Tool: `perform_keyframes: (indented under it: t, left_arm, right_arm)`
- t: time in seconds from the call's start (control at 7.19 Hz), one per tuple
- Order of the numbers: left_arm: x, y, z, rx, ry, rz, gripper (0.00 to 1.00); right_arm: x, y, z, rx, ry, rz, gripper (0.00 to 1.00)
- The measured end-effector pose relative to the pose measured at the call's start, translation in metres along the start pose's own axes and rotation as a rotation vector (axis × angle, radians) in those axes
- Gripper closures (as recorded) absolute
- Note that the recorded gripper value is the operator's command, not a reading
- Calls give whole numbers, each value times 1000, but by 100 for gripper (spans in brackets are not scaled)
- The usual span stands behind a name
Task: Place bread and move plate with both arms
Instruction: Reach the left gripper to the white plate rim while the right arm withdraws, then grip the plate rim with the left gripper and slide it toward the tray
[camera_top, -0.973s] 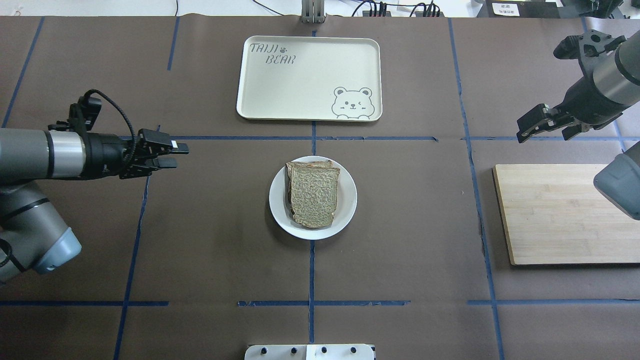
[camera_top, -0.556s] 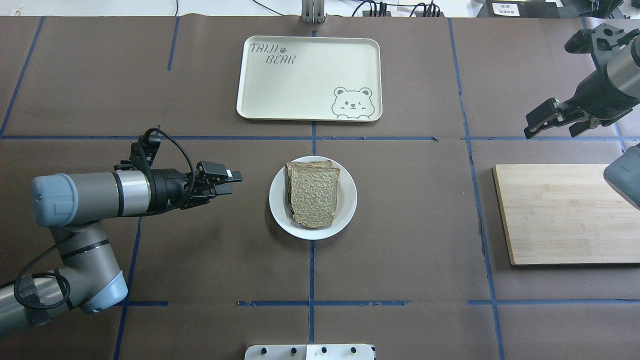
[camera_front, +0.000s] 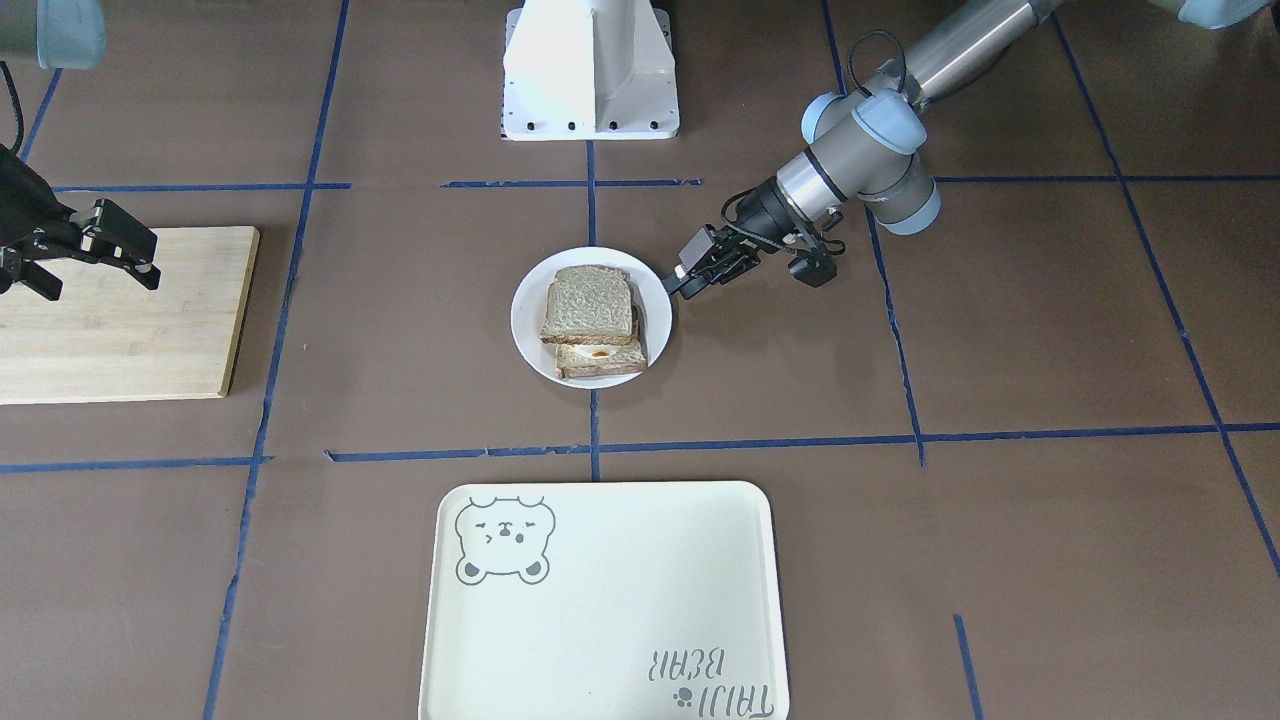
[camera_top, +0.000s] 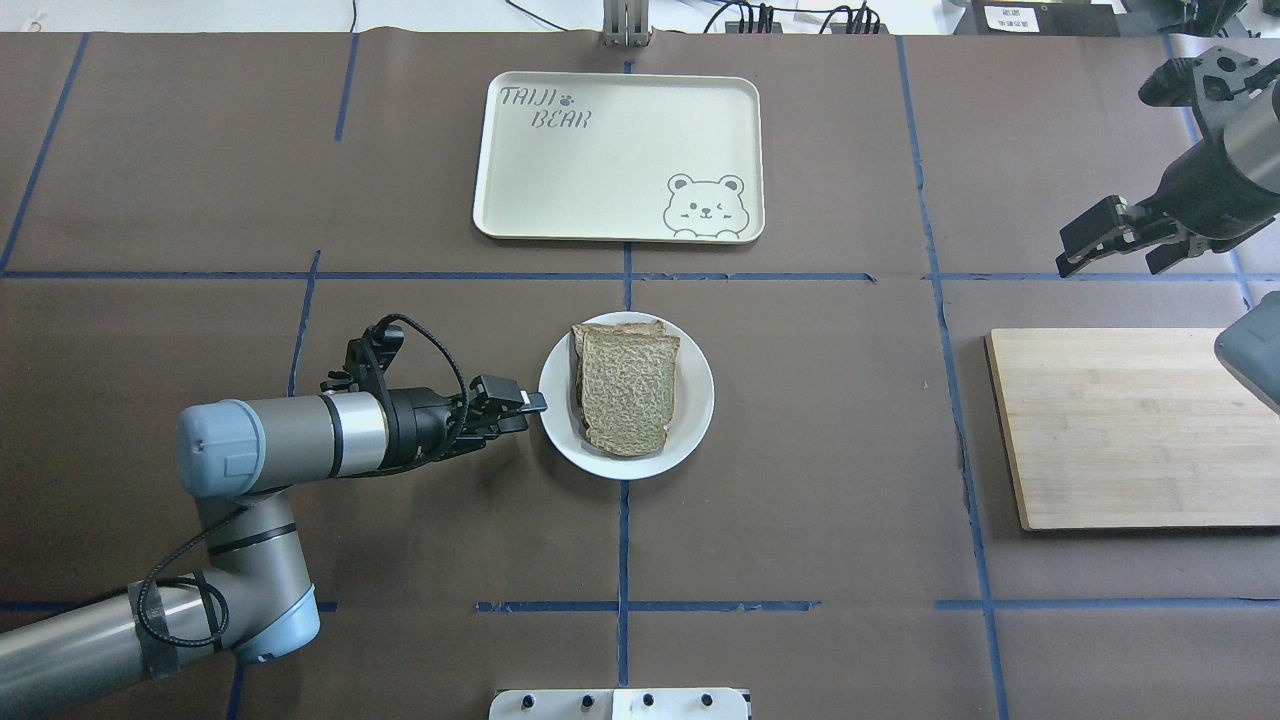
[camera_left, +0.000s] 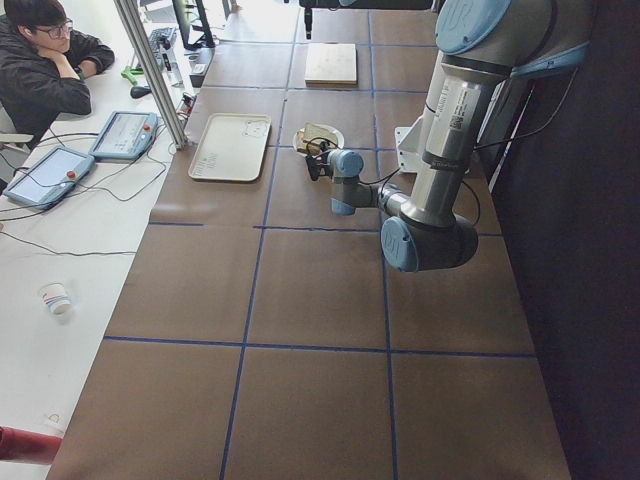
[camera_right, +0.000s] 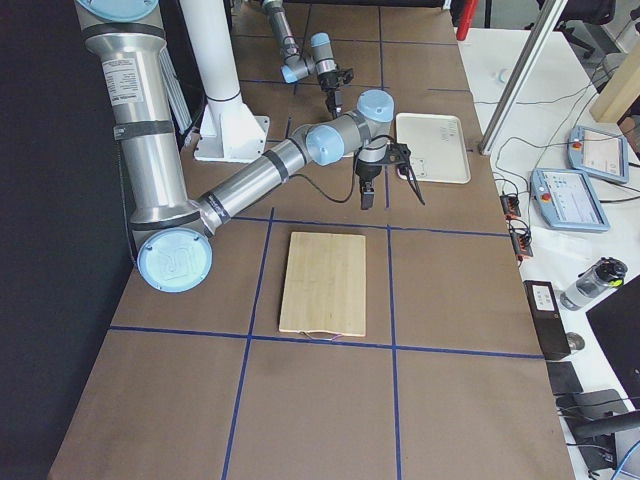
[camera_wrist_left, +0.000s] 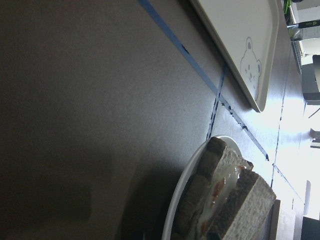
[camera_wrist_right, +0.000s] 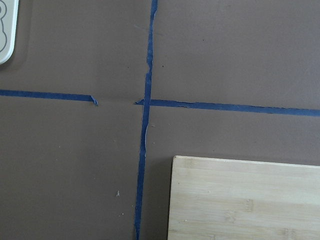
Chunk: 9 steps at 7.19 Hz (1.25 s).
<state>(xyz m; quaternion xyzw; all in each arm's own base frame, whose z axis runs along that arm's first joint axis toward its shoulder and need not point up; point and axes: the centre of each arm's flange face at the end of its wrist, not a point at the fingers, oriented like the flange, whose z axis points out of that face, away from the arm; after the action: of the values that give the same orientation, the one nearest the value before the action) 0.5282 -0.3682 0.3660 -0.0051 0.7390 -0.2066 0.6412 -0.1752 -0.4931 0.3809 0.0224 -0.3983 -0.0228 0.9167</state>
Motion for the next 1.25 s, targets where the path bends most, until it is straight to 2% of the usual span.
perform_keyframes:
  t: [1.25]
  left_arm:
    - [7, 7, 32, -5, -8, -1, 61]
  right_arm:
    - [2, 1, 1, -6, -4, 5, 0]
